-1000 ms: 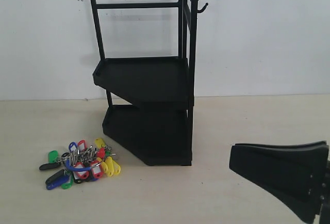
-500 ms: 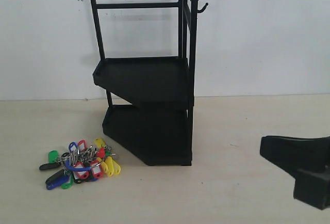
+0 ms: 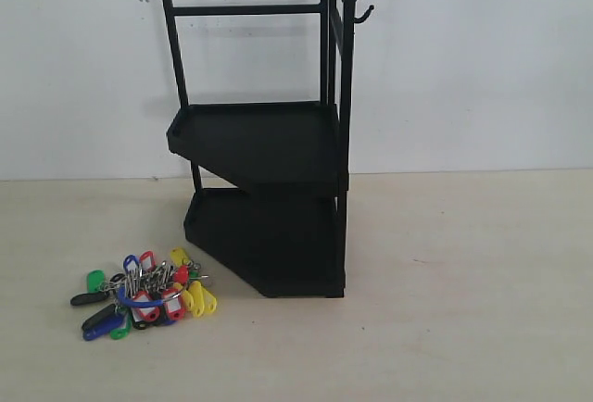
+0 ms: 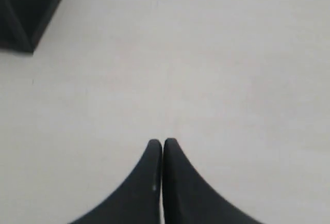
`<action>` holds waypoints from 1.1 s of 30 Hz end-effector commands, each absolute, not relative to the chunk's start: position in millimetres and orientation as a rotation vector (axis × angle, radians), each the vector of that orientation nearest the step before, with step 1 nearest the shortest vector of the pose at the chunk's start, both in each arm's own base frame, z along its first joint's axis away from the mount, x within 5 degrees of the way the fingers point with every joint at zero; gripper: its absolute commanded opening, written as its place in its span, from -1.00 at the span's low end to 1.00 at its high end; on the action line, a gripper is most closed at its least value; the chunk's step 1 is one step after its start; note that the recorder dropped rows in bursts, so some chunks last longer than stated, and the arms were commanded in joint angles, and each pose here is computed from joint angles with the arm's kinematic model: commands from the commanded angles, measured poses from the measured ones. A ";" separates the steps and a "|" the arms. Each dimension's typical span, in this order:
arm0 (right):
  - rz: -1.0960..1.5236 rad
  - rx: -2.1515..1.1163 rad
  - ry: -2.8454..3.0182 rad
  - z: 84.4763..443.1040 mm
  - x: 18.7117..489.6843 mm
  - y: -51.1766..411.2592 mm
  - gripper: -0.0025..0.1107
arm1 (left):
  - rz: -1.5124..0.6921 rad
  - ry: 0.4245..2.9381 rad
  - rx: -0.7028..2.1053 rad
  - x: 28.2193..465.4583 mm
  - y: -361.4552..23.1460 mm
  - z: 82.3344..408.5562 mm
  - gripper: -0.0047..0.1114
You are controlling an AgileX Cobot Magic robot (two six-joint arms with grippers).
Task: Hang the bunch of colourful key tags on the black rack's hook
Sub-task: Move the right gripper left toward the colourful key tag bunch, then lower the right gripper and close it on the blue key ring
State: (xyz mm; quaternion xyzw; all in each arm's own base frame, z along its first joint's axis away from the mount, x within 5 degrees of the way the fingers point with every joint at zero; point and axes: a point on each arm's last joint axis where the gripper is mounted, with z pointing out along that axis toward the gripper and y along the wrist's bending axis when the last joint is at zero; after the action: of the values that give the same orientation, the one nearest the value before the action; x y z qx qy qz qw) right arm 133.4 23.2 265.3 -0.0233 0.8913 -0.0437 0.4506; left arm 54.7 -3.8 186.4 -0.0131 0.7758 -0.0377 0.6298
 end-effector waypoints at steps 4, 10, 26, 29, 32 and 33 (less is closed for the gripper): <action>0.175 -0.663 2.375 260.5 105.3 65.4 -0.96 | -0.079 1.766 -0.024 54.7 -3.6 187.7 -0.84; 0.361 -0.901 2.300 275.0 97.3 97.5 -0.96 | -0.079 1.766 -0.024 54.7 -3.6 187.7 -0.84; 0.381 -1.071 2.253 269.5 195.9 226.0 -0.96 | -0.079 1.766 -0.024 54.7 -3.6 187.7 -0.84; 0.375 -1.077 2.266 259.5 228.8 263.3 -0.96 | -0.079 1.766 -0.024 54.7 -3.6 187.7 -0.84; 0.356 -1.121 2.252 241.8 261.3 300.2 -0.96 | -0.079 1.766 -0.024 54.7 -3.6 187.7 -0.84; 0.359 -1.115 2.249 240.7 266.3 305.9 -0.96 | -0.079 1.766 -0.024 54.7 -3.6 187.7 -0.84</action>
State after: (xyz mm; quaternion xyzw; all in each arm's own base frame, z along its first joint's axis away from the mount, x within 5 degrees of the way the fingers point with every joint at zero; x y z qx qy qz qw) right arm 254.1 291.0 243.0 -0.4163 0.8515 0.1325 0.2900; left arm 54.7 -3.8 186.4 -0.0131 0.7758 -0.0377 0.6298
